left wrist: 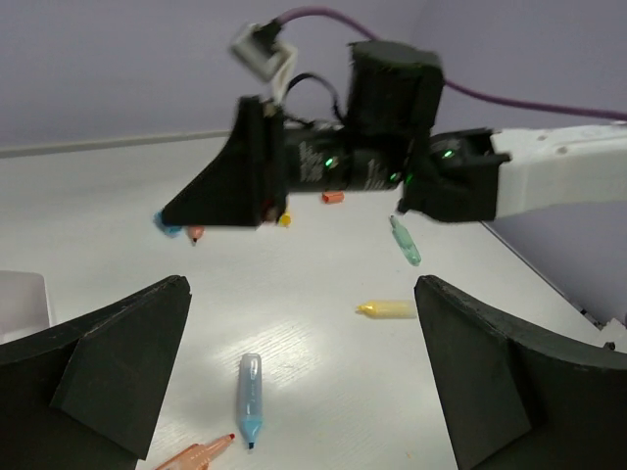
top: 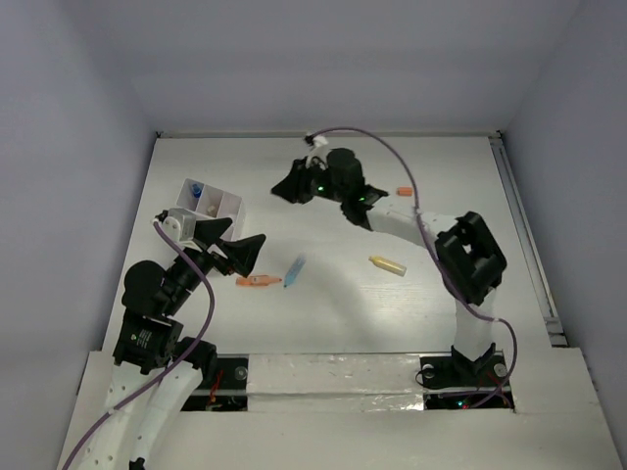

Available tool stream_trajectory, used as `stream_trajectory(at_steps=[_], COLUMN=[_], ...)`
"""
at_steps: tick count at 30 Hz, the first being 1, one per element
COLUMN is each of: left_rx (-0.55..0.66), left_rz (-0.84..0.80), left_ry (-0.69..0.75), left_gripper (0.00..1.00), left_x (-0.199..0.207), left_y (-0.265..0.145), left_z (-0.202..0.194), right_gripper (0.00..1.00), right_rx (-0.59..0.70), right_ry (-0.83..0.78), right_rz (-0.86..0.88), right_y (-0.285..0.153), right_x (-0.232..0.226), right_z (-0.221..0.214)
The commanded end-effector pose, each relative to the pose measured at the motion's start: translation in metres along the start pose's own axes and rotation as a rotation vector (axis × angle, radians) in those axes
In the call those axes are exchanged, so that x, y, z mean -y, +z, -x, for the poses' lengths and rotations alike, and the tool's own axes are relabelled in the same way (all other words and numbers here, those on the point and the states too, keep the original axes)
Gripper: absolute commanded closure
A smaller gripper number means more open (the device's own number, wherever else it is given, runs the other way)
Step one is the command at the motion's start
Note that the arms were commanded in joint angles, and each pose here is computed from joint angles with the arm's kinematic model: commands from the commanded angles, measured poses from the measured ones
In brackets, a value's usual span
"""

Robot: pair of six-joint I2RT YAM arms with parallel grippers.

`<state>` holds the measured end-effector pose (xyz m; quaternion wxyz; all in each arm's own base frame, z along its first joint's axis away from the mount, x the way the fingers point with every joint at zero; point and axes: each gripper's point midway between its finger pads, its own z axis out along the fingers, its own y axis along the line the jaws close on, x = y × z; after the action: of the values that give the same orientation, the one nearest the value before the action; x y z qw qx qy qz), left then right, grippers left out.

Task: Sort the stationery into containers
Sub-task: Place the stationery in the storage box, then pick up the pen from the center of the board.

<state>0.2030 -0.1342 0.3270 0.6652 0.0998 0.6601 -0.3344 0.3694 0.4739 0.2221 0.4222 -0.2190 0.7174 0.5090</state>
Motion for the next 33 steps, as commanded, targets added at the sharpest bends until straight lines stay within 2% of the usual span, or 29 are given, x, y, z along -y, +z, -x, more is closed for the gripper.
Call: stream_trajectory(at_steps=[1, 3, 4, 7, 10, 13, 16, 19, 23, 26, 30, 33], left_rx=[0.057, 0.052, 0.042, 0.036, 0.026, 0.018, 0.005, 0.001, -0.006, -0.013, -0.023, -0.038], left_rz=[-0.015, -0.015, -0.010, -0.009, -0.006, -0.003, -0.009, -0.006, -0.001, -0.004, -0.001, -0.004], left_ry=[0.023, 0.020, 0.015, 0.013, 0.010, 0.007, 0.001, 0.000, -0.003, -0.007, -0.012, -0.017], left_gripper=[0.01, 0.01, 0.01, 0.01, 0.01, 0.01, 0.01, 0.01, 0.01, 0.01, 0.01, 0.01], left_x=[0.005, 0.005, 0.003, 0.002, 0.000, -0.001, 0.000, -0.001, -0.003, -0.002, -0.003, -0.003], left_y=[0.002, 0.003, 0.005, 0.006, 0.009, 0.010, 0.012, 0.013, 0.014, 0.016, 0.017, 0.020], left_z=[0.018, 0.017, 0.014, 0.013, 0.011, 0.009, 0.005, 0.004, 0.002, 0.000, -0.003, -0.006], right_gripper=[0.69, 0.69, 0.71, 0.71, 0.70, 0.67, 0.60, 0.49, 0.42, 0.41, 0.41, 0.39], right_rx=[0.069, 0.061, 0.067, 0.066, 0.075, 0.063, 0.044, 0.000, -0.057, -0.107, -0.219, -0.345], right_ry=[-0.033, -0.041, -0.044, -0.033, -0.033, -0.017, 0.020, 0.042, 0.047, 0.069, 0.106, 0.112], right_rz=[-0.259, -0.360, -0.547, -0.671, -0.871, -1.001, -1.093, -1.114, -1.116, -1.083, -0.993, -0.988], right_y=[-0.059, -0.083, -0.129, -0.166, -0.217, -0.255, -0.283, -0.291, -0.288, -0.283, -0.290, -0.305], right_x=[0.061, 0.081, 0.116, 0.138, 0.167, 0.188, 0.208, 0.218, 0.224, 0.223, 0.199, 0.183], right_z=[0.037, 0.037, 0.040, 0.040, 0.040, 0.037, 0.031, 0.022, 0.014, 0.000, -0.034, -0.063])
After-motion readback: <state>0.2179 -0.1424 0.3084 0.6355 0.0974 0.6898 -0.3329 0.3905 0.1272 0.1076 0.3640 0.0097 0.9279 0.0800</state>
